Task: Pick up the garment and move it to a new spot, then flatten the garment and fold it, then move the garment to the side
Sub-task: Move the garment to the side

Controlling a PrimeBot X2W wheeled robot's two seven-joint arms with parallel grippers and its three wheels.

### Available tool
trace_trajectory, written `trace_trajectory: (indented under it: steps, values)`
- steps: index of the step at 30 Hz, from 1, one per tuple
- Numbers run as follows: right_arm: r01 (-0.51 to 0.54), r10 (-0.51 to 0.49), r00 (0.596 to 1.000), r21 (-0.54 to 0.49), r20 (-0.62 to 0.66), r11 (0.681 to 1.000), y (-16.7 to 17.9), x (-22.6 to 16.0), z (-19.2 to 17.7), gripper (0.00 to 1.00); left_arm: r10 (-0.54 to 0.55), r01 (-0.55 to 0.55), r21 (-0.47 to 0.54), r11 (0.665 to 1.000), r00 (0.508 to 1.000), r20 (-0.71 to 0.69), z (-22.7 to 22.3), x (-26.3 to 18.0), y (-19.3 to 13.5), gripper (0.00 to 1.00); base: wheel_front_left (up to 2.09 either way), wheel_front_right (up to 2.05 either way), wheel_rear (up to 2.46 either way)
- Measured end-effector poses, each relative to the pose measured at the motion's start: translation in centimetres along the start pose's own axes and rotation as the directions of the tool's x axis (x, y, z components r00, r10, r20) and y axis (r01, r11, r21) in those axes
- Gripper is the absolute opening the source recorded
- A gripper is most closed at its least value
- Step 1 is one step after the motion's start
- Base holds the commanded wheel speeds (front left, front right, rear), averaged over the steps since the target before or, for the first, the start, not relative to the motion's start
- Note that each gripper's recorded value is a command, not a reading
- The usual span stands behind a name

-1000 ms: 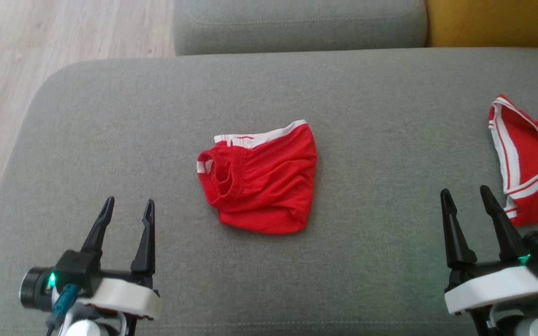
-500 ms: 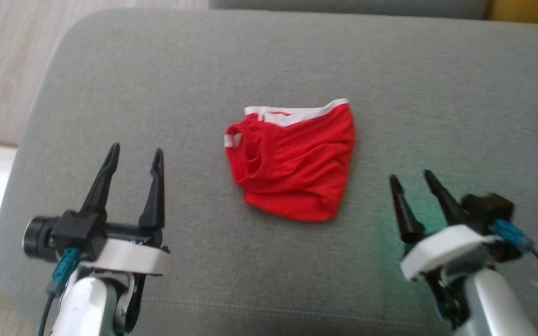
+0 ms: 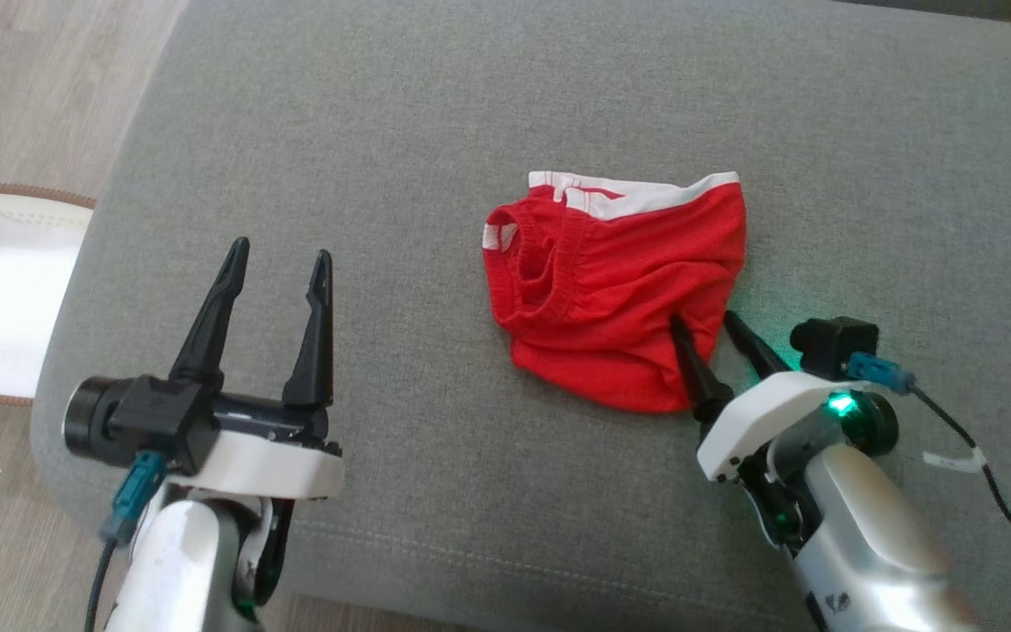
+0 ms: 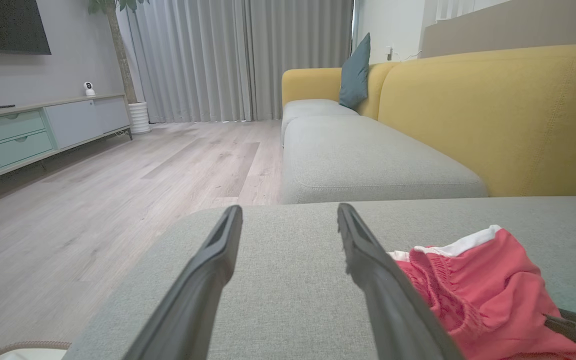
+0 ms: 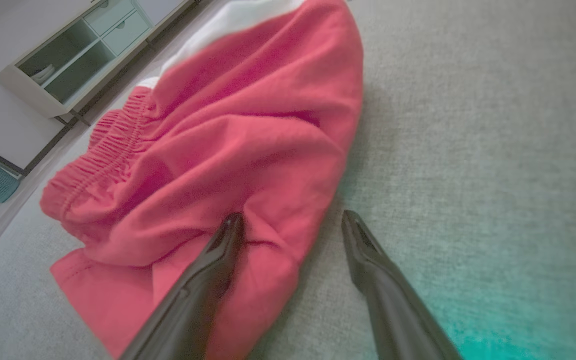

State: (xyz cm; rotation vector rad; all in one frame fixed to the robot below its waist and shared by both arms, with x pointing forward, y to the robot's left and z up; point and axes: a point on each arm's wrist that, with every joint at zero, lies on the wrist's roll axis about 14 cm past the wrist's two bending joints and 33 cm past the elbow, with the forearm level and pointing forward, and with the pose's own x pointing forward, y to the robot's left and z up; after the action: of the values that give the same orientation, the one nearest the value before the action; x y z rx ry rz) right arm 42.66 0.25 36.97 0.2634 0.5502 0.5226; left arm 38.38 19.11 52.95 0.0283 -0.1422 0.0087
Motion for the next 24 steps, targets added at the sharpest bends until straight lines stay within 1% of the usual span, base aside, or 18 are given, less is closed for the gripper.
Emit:
trace_trajectory:
  steps: [2, 3, 4, 5, 6, 7, 10, 12, 15, 20, 24]
  values:
    - [-0.007, 0.007, 1.0, 0.012, -0.01, 1.0, 0.2, 0.2, -0.1, 1.0, 0.001, -0.001, -0.002, 1.0, 1.0, -0.001, -0.1, 0.0, 0.0, 1.0, 0.0, 0.0, 0.0]
    - [-0.012, 0.013, 1.0, 0.015, -0.018, 1.0, 0.2, 0.3, -0.1, 0.91, 0.0, 0.0, -0.003, 1.0, 1.0, -0.003, -0.1, 0.0, -0.1, 1.0, 0.0, 0.0, 0.0]
    - [-0.016, 0.016, 0.999, 0.013, -0.03, 1.0, 0.2, 0.5, -0.2, 0.75, 0.0, 0.0, -0.004, 1.0, 1.0, -0.003, -0.1, 0.1, -0.1, 1.0, 0.0, 0.0, 0.0]
    - [-0.021, 0.021, 0.999, 0.011, -0.046, 1.0, 0.3, 0.6, -0.3, 0.4, -0.001, 0.001, -0.004, 1.0, 1.0, -0.004, -0.2, 0.1, -0.1, 1.0, 0.0, 0.0, 0.0]
    - [-0.026, 0.027, 0.998, 0.008, -0.057, 1.0, 0.4, 0.7, -0.3, 0.12, -0.002, 0.002, -0.005, 1.0, 1.0, -0.005, -0.2, 0.2, -0.1, 1.0, 0.0, 0.0, 0.0]
    - [-0.033, 0.033, 0.998, 0.003, -0.06, 0.999, 0.5, 0.8, -0.3, 0.0, -0.004, 0.004, -0.006, 1.0, 1.0, -0.006, -0.3, 0.2, -0.2, 1.0, 0.0, 0.0, 0.0]
    - [-0.05, 0.049, 0.994, -0.01, -0.093, 0.999, 1.0, 0.7, -1.0, 0.0, -0.014, 0.014, -0.004, 1.0, 1.0, -0.005, -0.3, 0.4, -0.4, 1.0, 0.0, 0.0, 0.0]
    - [-0.05, 0.048, 0.995, -0.011, -0.09, 0.999, 1.0, 0.6, -1.0, 0.0, -0.014, 0.014, -0.004, 1.0, 1.0, -0.005, -0.4, 0.6, -0.4, 1.0, 0.0, 0.0, 0.0]
    - [-0.046, 0.043, 0.996, -0.04, -0.076, 0.998, 0.9, 0.5, -0.8, 0.0, -0.015, 0.015, -0.003, 1.0, 1.0, -0.002, -0.3, 0.7, -0.4, 1.0, 0.0, 0.0, 0.0]
    - [-0.035, 0.028, 0.998, -0.129, -0.058, 0.991, 0.5, 0.0, -0.3, 0.0, -0.036, 0.036, -0.005, 0.999, 0.999, 0.006, -0.2, 1.1, -1.1, 1.0, 0.0, 0.0, 0.0]
    - [-0.014, 0.005, 0.999, -0.227, -0.037, 0.974, -0.2, -0.9, 0.5, 0.0, -0.072, 0.072, -0.018, 0.997, 0.997, 0.015, -0.2, 1.7, -2.3, 1.0, 0.0, 0.0, 0.0]
